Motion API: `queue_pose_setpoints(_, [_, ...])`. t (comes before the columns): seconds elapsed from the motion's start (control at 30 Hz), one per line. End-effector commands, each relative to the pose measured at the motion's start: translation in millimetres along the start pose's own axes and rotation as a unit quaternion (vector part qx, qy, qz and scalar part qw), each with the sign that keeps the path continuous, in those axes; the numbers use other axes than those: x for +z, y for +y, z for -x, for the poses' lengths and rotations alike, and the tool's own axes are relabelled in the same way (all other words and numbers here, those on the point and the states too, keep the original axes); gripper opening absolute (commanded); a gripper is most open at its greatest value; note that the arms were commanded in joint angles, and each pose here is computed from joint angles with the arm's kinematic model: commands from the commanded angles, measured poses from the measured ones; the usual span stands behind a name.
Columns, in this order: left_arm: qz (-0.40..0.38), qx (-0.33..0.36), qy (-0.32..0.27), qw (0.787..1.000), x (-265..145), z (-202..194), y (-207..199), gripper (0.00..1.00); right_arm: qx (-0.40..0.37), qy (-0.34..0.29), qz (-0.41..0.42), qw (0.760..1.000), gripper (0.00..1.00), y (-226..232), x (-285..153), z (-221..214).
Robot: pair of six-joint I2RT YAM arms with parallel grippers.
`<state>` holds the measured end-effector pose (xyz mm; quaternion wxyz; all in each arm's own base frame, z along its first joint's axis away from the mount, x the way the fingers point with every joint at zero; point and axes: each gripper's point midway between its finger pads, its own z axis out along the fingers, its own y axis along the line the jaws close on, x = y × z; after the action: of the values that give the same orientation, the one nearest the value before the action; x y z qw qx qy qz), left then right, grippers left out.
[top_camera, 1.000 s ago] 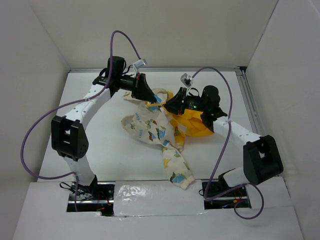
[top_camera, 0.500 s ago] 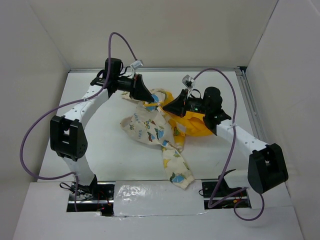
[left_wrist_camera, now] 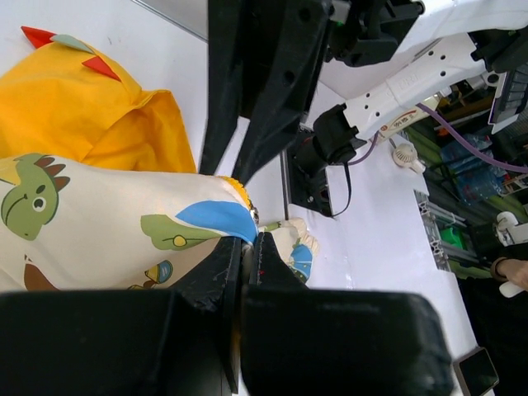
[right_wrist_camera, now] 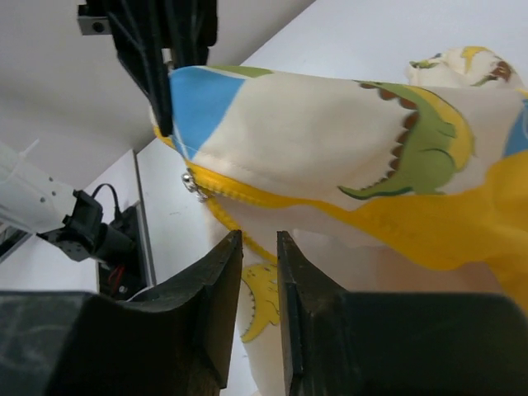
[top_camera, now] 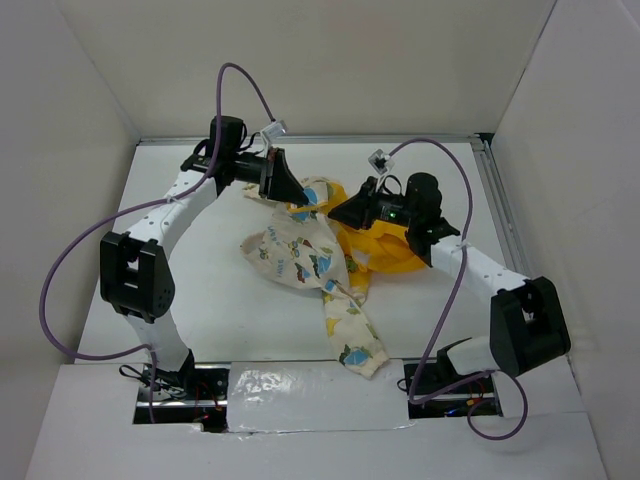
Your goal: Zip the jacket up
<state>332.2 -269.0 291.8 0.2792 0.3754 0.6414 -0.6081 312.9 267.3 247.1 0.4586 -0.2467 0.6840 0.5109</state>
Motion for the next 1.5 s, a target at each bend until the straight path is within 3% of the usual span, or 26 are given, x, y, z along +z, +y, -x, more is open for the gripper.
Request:
queue_pose_setpoints(0.0, [-0.033,0.089,-0.010,0.995,-7,26,-35,0.00,-0.007,-0.026,-0.018,0.999,0.31,-5,-12,12])
queue_pose_setpoints(0.07, [-0.031,0.088,-0.009,0.996,-7,27,-34,0.00,-0.020,-0.025,0.009,0.999,0.53,3,-14,12])
queue_pose_setpoints(0.1, [-0.032,0.092,-0.010,0.995,-7,28,-33,0.00,-0.023,-0.015,0.037,0.999,0.57,12,-16,9])
queue_pose_setpoints(0.5, [-0.067,0.086,-0.004,0.994,-4,26,-35,0.00,-0.016,0.008,0.108,0.994,0.76,32,-4,29])
queue_pose_setpoints(1.03, [-0.089,0.090,0.002,0.992,5,18,-33,0.00,0.010,-0.004,0.166,0.986,0.80,39,25,58])
queue_pose_setpoints(1.33, [-0.065,0.077,-0.009,0.995,-9,23,-26,0.00,-0.014,0.049,0.199,0.979,0.72,63,10,37])
queue_pose_setpoints(1.47, [-0.068,0.081,-0.013,0.994,-16,25,-28,0.00,-0.008,0.061,0.161,0.985,0.73,53,9,27])
